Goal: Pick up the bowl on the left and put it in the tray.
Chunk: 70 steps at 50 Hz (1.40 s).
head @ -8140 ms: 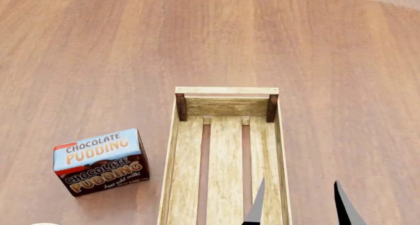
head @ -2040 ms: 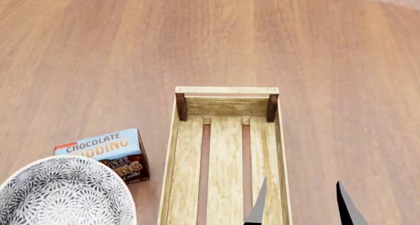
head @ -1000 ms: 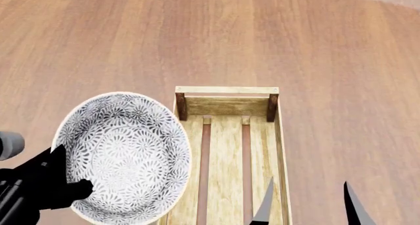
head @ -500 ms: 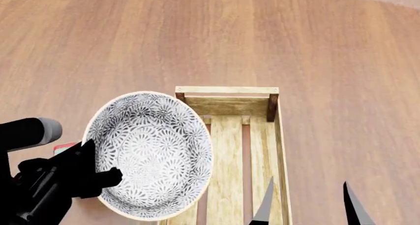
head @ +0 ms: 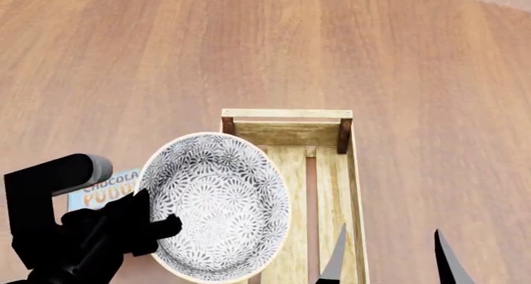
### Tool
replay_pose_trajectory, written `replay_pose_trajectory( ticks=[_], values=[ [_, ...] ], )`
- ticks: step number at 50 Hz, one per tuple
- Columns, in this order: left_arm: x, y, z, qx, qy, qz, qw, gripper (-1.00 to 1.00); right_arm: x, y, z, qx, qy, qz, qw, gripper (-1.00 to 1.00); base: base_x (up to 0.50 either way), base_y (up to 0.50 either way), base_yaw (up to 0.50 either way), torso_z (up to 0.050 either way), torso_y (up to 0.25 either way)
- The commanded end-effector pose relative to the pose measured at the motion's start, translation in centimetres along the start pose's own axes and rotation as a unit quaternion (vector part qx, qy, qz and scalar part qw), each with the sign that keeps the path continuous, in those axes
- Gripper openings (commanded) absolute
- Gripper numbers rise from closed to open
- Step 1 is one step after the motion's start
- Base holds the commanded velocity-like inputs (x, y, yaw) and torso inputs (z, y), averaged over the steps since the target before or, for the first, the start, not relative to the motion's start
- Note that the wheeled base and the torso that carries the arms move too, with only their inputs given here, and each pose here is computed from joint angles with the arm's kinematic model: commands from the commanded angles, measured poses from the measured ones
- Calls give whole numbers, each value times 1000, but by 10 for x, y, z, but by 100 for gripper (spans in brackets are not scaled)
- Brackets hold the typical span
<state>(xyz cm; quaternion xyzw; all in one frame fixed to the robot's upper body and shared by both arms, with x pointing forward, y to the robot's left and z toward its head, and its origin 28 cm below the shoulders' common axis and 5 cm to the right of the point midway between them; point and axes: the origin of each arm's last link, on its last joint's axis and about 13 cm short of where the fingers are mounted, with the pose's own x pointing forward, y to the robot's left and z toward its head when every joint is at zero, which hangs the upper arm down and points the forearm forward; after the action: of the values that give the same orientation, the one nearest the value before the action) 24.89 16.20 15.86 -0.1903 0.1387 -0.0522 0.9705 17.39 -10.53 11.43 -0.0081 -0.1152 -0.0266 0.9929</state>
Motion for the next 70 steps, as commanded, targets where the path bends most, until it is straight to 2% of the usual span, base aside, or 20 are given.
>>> replay_pose_trajectory(
  ticks=[1, 32, 70],
  values=[
    [8, -8, -9, -37, 20, -41, 998, -100, 1, -2, 0, 2, -9, -1, 1000, 100, 0, 0, 0, 0, 0],
    [22, -13, -22, -72, 45, -50, 995, -100, 2, 0, -3, 1, -5, 3, 1000, 100, 0, 0, 0, 0, 0],
    [34, -26, -31, -89, 51, -66, 993, -100, 2, -1, -2, 2, -7, 0, 1000, 100, 0, 0, 0, 0, 1]
  ],
)
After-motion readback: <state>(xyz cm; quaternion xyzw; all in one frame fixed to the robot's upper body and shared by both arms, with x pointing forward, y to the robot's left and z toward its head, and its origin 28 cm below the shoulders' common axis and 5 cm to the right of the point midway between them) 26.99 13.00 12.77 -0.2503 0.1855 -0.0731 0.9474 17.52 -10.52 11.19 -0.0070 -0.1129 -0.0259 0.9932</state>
